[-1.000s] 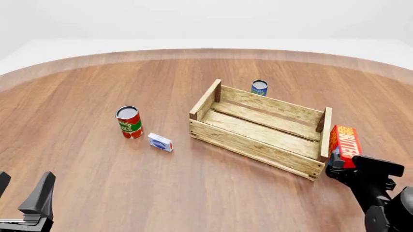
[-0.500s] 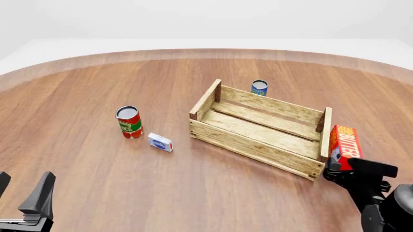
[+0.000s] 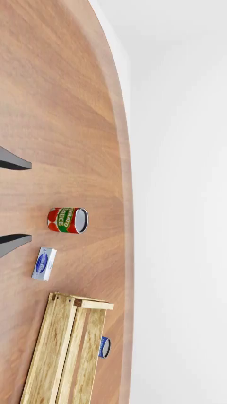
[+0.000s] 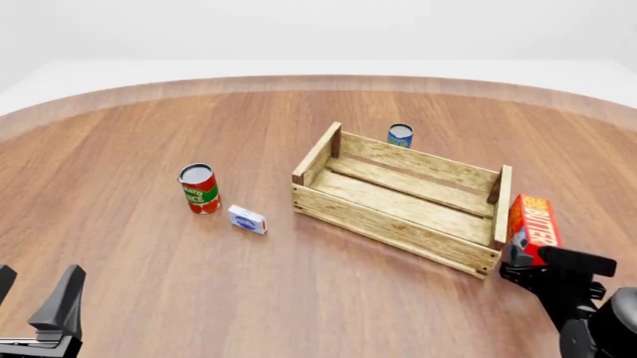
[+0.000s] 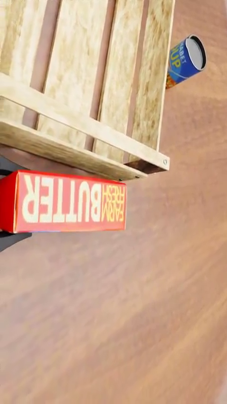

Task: Pick up the butter and put it in the tray.

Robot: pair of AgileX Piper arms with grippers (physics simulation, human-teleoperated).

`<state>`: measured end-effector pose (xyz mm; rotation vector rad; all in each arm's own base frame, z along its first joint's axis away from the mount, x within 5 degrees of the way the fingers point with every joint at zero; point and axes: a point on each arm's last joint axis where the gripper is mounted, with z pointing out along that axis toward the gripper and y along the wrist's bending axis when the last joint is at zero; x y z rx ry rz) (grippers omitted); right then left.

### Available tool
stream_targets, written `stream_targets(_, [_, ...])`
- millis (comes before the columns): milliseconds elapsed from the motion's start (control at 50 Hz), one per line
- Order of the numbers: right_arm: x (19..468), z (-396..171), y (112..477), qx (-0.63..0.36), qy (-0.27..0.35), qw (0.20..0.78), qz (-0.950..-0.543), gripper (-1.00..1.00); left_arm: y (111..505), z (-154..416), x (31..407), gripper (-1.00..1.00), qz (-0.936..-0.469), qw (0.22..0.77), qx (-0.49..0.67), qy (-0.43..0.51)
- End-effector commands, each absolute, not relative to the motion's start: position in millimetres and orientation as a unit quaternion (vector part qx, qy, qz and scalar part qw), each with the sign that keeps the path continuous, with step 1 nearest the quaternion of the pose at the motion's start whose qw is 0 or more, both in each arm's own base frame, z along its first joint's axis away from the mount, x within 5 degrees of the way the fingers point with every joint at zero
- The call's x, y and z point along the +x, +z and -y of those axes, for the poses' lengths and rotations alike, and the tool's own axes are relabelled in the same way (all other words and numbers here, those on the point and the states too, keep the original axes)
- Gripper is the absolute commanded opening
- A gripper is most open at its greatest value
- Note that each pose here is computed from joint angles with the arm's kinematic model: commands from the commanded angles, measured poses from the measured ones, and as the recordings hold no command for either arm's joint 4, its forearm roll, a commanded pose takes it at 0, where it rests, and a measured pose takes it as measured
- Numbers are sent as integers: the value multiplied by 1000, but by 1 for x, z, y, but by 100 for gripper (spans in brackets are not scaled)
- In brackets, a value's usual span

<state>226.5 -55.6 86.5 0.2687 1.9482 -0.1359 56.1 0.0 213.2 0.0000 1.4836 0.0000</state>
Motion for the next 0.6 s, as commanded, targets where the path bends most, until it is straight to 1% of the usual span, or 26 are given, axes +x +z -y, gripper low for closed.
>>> stream_targets(20, [224, 55, 94, 120, -54, 563, -816, -100, 213, 0, 56, 100, -676, 737, 0, 0])
stream_targets(600, [208, 52, 109, 119, -56, 577, -806, -100, 213, 0, 56, 100, -676, 737, 0, 0])
